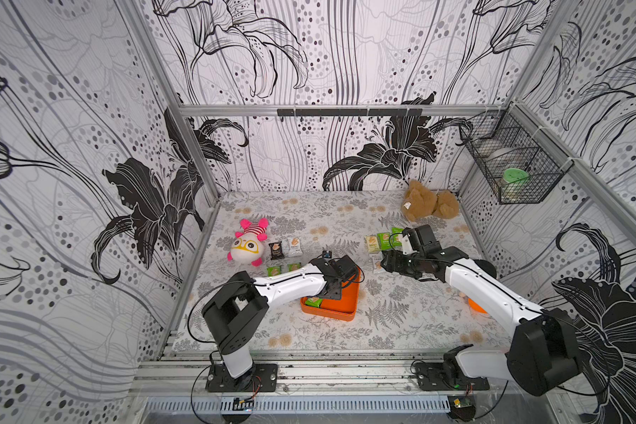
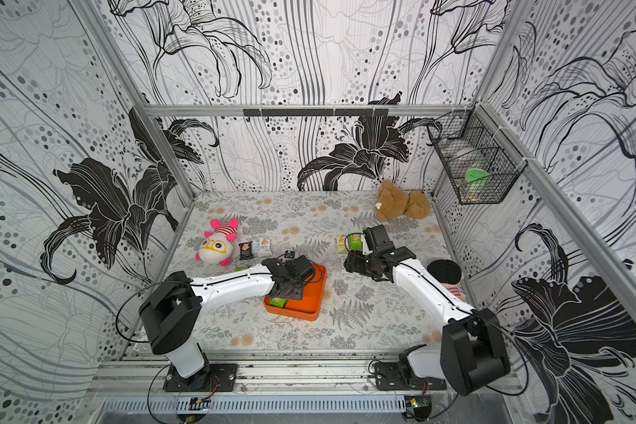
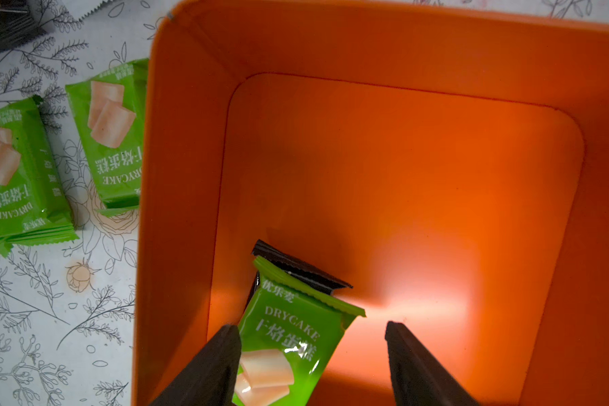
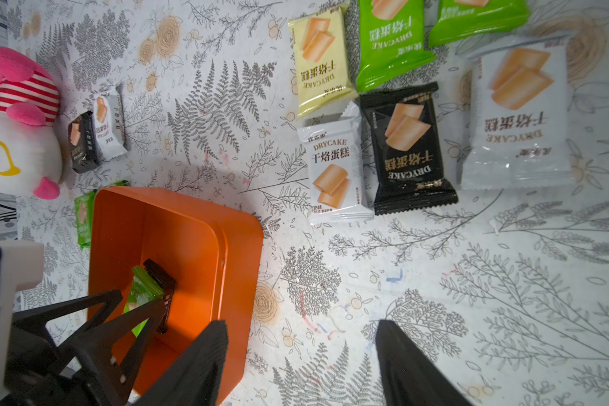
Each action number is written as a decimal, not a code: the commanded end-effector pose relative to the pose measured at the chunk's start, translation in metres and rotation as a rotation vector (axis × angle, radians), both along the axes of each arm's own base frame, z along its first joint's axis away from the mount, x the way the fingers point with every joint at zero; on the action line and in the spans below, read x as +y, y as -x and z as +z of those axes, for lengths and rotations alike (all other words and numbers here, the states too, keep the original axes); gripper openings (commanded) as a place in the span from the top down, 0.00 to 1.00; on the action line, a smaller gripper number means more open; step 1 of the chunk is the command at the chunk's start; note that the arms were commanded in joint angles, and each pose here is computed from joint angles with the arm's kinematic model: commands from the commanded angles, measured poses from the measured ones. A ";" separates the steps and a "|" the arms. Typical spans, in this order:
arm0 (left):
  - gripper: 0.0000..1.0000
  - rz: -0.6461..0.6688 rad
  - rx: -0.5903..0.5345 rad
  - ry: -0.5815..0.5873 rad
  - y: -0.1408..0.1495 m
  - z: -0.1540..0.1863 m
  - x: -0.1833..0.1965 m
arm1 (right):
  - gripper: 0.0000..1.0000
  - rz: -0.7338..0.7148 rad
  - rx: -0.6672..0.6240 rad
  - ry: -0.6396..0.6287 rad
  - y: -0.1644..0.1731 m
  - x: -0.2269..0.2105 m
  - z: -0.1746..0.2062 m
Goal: Take the cookies out of the storage box
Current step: Pick up the cookie from the storage box, then place the cookie at the center of the board, then pick up the cookie from the storage box, then place the cookie at the center of the board.
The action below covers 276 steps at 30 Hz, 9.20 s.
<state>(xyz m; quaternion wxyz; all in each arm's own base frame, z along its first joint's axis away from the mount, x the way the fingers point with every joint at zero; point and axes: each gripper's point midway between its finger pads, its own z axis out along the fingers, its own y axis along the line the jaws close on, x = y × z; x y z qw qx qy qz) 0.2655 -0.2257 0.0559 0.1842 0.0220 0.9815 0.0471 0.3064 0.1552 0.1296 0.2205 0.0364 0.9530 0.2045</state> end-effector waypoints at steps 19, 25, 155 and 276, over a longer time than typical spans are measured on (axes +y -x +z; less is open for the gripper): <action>0.31 -0.122 0.074 0.029 -0.012 -0.019 0.009 | 0.27 -0.028 0.004 0.034 -0.010 -0.004 0.003; 0.31 -0.081 0.095 0.044 -0.004 -0.021 0.014 | 0.27 -0.038 0.011 0.030 -0.010 -0.004 0.000; 0.37 0.515 0.019 0.059 -0.049 -0.014 0.258 | 0.28 -0.013 0.021 0.052 -0.020 0.000 -0.002; 0.51 0.233 -0.036 0.147 -0.009 0.046 0.135 | 0.28 -0.071 -0.048 0.073 0.008 -0.024 0.014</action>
